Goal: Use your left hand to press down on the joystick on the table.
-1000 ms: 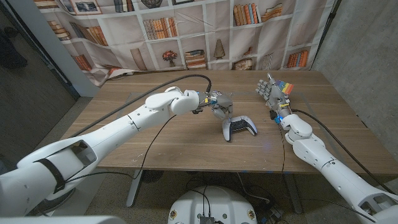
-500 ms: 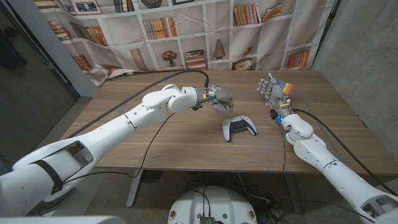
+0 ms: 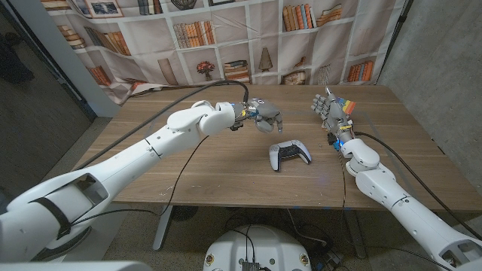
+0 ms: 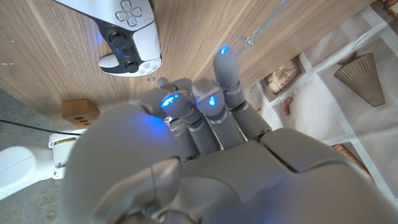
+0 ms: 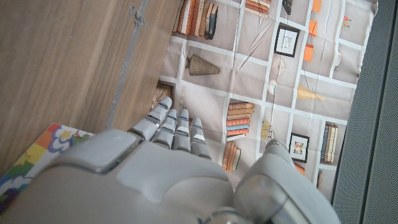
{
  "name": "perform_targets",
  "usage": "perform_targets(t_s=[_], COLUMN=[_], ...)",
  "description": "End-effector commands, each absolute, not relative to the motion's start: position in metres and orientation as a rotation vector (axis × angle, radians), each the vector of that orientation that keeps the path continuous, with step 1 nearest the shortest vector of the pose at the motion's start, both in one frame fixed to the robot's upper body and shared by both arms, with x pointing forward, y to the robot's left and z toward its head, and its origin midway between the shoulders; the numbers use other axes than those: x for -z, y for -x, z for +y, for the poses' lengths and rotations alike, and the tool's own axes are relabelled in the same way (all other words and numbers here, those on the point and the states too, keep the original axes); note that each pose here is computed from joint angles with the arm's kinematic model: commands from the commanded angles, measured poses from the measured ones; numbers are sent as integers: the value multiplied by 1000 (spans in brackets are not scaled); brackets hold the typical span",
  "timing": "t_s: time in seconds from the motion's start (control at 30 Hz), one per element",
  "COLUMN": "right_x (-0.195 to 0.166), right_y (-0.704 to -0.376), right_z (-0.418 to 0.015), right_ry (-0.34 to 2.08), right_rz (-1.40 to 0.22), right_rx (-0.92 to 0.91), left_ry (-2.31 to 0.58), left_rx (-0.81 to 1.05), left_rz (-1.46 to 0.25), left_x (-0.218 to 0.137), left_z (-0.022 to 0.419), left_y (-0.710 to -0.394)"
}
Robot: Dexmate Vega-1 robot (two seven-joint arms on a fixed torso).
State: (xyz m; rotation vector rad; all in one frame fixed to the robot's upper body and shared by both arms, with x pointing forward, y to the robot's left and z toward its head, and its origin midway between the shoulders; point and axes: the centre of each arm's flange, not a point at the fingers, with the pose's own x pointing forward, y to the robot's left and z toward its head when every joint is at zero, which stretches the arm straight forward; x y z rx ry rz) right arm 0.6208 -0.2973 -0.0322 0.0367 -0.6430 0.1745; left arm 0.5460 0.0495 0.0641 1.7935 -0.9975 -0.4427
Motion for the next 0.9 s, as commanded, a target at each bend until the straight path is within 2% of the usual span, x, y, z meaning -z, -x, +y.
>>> perform_targets(t_s=[0.03, 0.9], right_x=[31, 28], right_y=[-615, -610], right_z=[-293, -290], right_ry=[-22, -19], right_rz=[-649, -657], right_rx=[-177, -182], left_ry=[-1756, -1768], left_rx=[372, 334], left_rz=[-1043, -1058], left_x=[-73, -79], left_z=[61, 60], left_y=[-532, -523])
